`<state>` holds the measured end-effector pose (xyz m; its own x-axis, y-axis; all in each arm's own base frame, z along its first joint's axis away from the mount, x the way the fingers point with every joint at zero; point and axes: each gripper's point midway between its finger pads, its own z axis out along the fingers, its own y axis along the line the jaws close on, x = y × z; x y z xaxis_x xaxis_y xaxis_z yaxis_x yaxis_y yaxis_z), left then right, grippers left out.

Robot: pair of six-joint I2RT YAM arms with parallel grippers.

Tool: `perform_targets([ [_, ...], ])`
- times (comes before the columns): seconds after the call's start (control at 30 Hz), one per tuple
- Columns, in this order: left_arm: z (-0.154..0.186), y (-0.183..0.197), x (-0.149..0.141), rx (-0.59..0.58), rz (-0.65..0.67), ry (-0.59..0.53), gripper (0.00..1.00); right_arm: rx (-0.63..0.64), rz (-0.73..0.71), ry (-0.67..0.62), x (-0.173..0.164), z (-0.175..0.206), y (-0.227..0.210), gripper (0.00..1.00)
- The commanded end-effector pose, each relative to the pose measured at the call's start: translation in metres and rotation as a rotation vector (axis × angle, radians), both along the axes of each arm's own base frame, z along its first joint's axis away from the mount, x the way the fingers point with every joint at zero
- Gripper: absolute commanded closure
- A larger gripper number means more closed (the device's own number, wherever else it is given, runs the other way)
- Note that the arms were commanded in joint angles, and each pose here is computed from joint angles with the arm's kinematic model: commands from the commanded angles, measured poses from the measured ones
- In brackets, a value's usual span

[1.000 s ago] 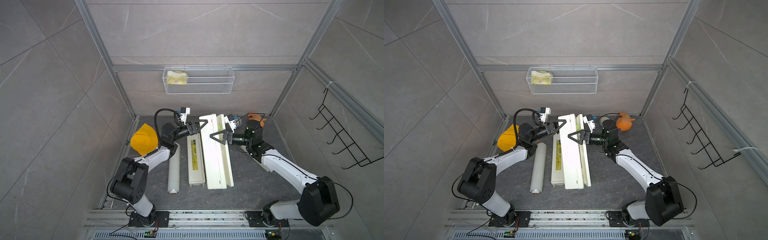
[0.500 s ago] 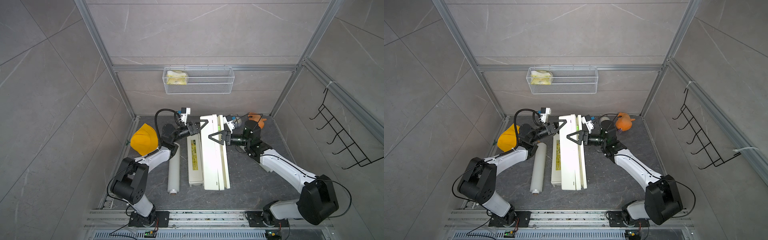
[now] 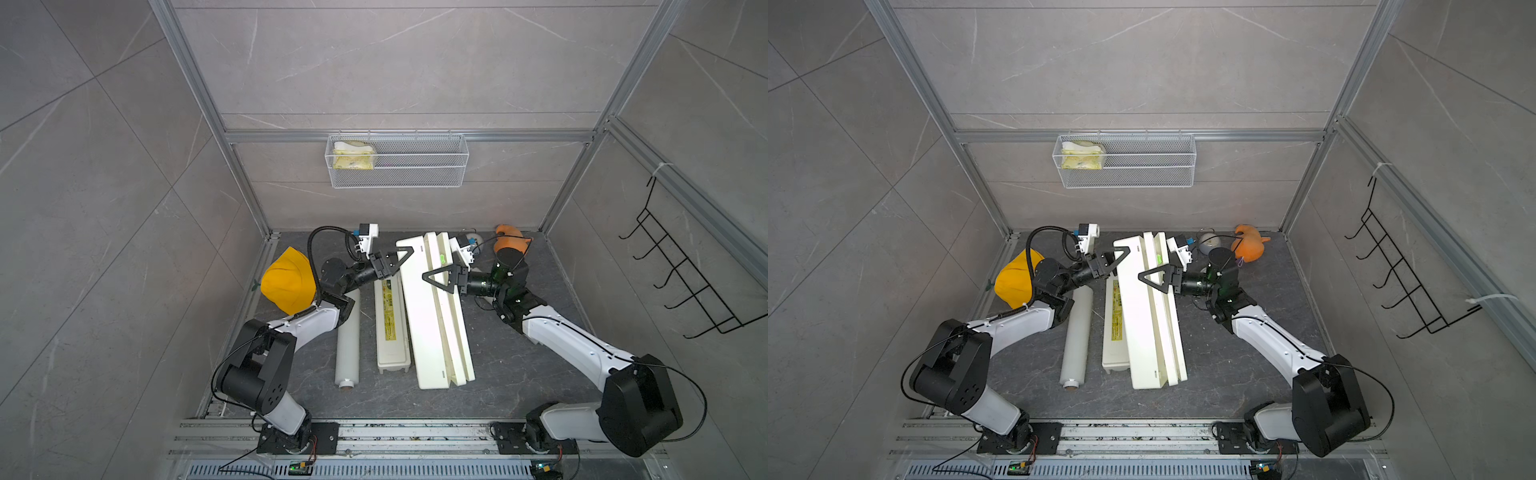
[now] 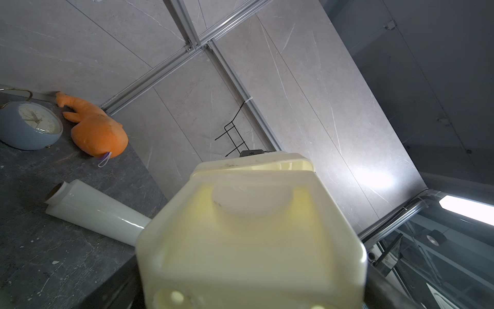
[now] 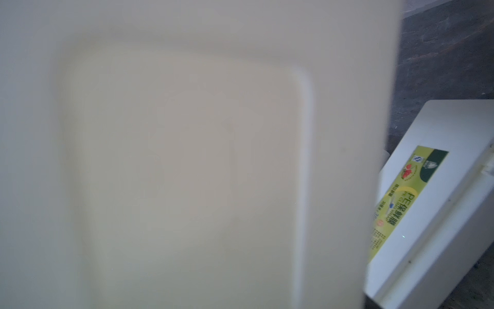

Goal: Put plastic wrap rolls into dispensers
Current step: Open the lid of the plastic wrap cutting box.

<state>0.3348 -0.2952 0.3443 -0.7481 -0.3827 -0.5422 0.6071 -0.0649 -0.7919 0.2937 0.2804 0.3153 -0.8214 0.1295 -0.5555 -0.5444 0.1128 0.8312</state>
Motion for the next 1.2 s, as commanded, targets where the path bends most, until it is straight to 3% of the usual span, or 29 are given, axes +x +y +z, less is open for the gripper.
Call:
perform_targets([
  [0.0, -0.008, 0.034, 0.039, 0.006, 0.197, -0.010, 0.29, 0.067, -0.030, -0.172, -0.007, 0.054, -0.014, 0.32],
  [0.1, -0.008, 0.037, 0.040, 0.002, 0.209, -0.008, 0.29, -0.027, -0.129, -0.149, 0.003, 0.038, -0.022, 0.33],
  [0.2, -0.002, 0.037, 0.037, -0.020, 0.198, -0.030, 0.29, -0.035, -0.176, -0.129, 0.008, 0.033, -0.026, 0.33],
  [0.53, 0.011, 0.033, 0.027, -0.052, 0.115, -0.072, 0.29, 0.133, -0.041, -0.116, -0.002, 0.050, -0.022, 0.34],
  [0.73, 0.010, 0.036, 0.029, -0.052, 0.130, -0.070, 0.29, 0.131, -0.043, -0.116, -0.004, 0.050, -0.024, 0.36],
  [0.83, 0.012, 0.037, 0.028, -0.052, 0.134, -0.075, 0.30, 0.067, -0.113, -0.071, 0.006, 0.033, -0.026, 0.40],
  [1.07, 0.013, 0.036, 0.031, -0.031, 0.144, -0.068, 0.30, -0.105, -0.278, -0.028, 0.024, 0.000, -0.040, 0.41],
  [1.17, 0.013, 0.034, 0.031, -0.024, 0.132, -0.062, 0.30, -0.325, -0.362, -0.015, 0.032, -0.026, -0.056, 0.40],
])
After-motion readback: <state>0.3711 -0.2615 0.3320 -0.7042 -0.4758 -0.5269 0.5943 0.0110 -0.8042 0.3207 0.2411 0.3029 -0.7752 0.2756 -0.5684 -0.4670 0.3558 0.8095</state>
